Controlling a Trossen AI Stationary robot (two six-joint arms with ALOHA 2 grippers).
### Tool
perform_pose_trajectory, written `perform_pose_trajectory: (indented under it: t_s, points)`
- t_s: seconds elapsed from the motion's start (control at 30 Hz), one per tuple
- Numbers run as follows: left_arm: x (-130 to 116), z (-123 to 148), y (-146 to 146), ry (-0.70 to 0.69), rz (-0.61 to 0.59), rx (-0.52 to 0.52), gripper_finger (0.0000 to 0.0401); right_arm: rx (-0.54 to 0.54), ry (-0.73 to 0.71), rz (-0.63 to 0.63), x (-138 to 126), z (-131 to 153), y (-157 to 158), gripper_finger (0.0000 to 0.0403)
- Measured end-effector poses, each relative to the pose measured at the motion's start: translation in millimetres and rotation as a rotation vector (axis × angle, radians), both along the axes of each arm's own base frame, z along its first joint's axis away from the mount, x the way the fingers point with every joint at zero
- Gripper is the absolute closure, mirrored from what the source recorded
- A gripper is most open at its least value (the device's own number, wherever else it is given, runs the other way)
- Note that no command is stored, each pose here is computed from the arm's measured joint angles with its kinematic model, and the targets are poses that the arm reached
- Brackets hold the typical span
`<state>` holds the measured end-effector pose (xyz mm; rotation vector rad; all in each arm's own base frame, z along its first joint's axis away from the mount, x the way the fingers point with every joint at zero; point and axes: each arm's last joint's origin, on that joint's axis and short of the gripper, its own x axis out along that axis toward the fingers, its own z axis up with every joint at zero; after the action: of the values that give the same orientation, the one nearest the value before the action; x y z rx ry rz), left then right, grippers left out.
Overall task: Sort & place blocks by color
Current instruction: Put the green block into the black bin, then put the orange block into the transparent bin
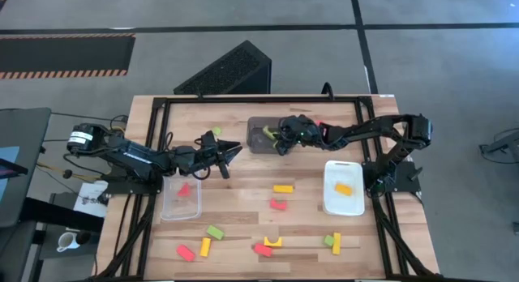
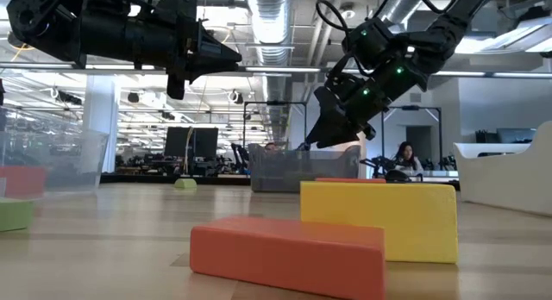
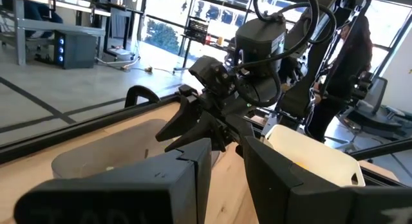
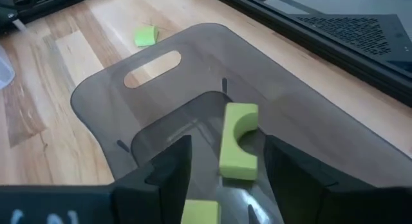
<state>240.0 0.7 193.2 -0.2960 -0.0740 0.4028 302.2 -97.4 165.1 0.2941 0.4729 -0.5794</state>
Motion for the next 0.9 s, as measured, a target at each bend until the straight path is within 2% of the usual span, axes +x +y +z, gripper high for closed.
perform_pose_trajectory:
  t_s: [0.2,0.37,0.67,0.9]
  points:
    - [0,0,0,0.005,0.001,0.001,0.0323,-0.013,0.01,0.005,-1,1,1,0.0177]
    - [0,-1,0,0.01,0.001,0.001,0.0323,-0.028,0.028,0.015,-10,17,4,0.0178]
    - [0,-3,0,0.027,0.001,-0.01,0.0323,-0.04,0.056,0.019,-45,59,14,0.0179]
    - [0,-3,0,0.025,0.001,-0.013,0.0323,-0.105,0.135,-0.069,-80,83,21,0.0179]
